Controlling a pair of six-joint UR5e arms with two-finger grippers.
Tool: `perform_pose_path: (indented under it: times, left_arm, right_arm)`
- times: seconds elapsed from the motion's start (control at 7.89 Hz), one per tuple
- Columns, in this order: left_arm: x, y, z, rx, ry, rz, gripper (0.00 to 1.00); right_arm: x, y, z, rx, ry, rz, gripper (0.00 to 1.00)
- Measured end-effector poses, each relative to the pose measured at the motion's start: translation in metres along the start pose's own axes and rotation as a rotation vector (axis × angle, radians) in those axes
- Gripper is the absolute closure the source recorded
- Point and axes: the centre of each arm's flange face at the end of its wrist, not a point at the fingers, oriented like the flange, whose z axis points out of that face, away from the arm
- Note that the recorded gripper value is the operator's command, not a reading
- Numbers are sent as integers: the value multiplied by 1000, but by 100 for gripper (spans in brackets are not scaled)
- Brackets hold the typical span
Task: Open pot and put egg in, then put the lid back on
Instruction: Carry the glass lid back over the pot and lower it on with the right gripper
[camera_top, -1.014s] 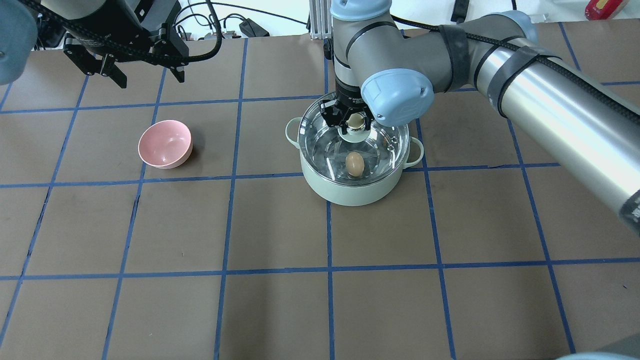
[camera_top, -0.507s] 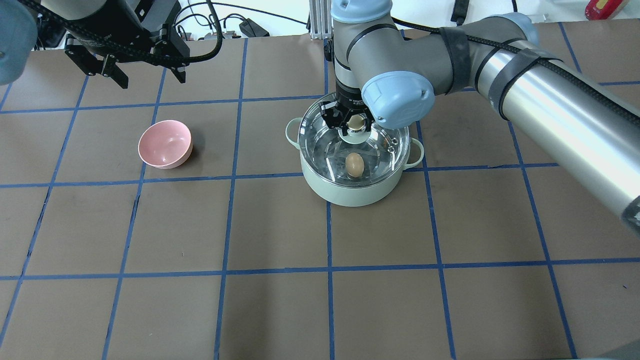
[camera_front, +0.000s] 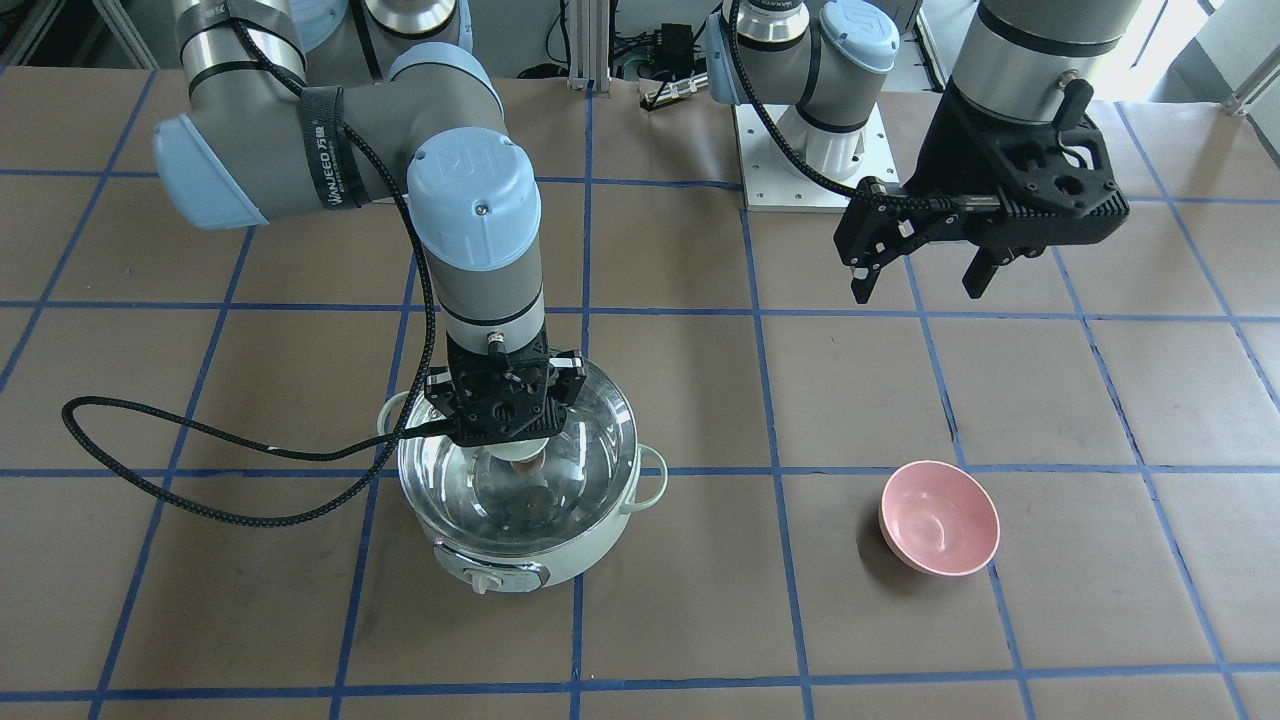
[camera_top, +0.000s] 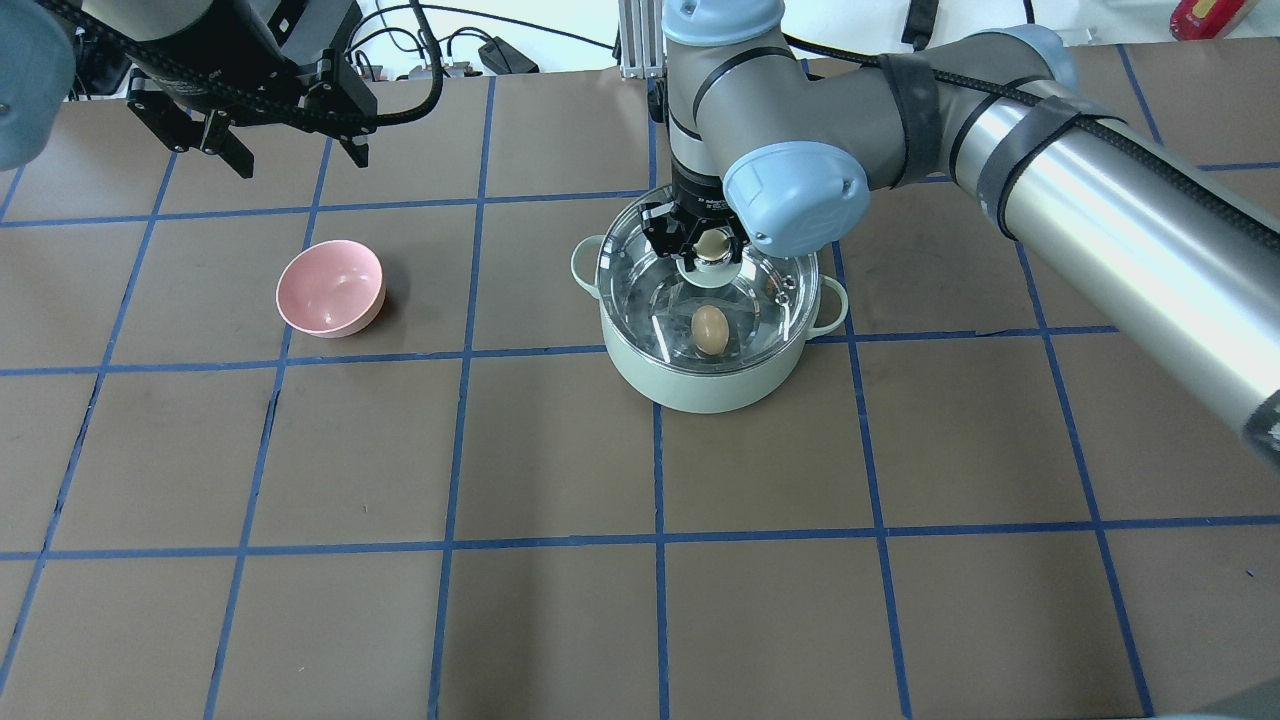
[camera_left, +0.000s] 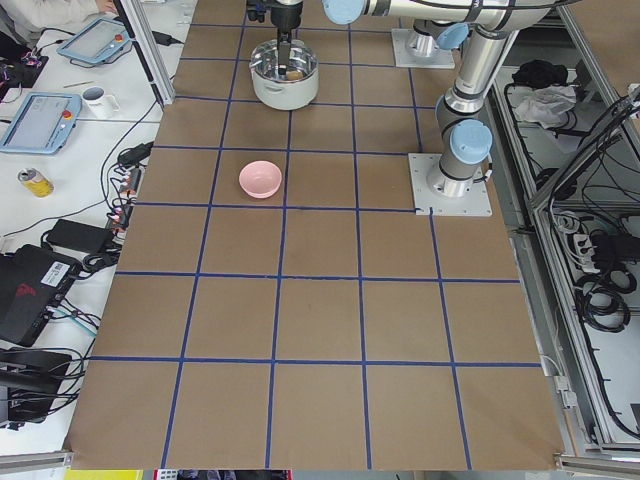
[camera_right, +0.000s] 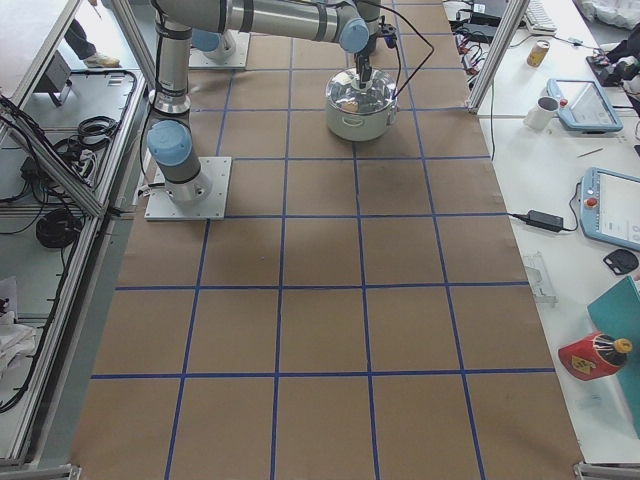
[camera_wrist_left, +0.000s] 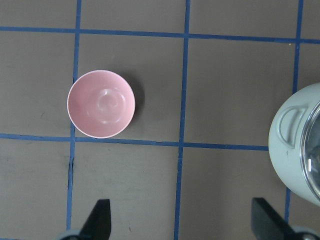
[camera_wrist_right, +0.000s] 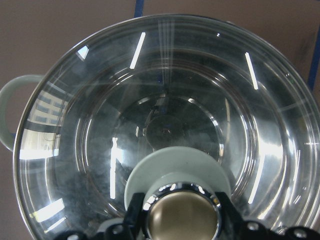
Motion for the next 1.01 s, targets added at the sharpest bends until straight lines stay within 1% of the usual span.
perform_pose_path:
  times: [0.51,0.63,0.76,0.89,1.01]
  left_arm:
    - [0,0,-2,6,0,0,0]
    - [0,0,-2,9,1,-1,0]
    - [0,0,-2,10,3,-1,0]
    - [0,-1,-2,10,6,-1,0]
    - [0,-1,-1,8,7,-1,0]
  right_arm:
    - [0,0,1,-3,-3,-3,100]
    - [0,-1,2,-3,-3,-5,98]
    - [0,-1,2,-3,-2,-8,62]
    - [0,-1,2,-3,-2,-11,19]
    - [0,-1,2,-3,-2,-23,0]
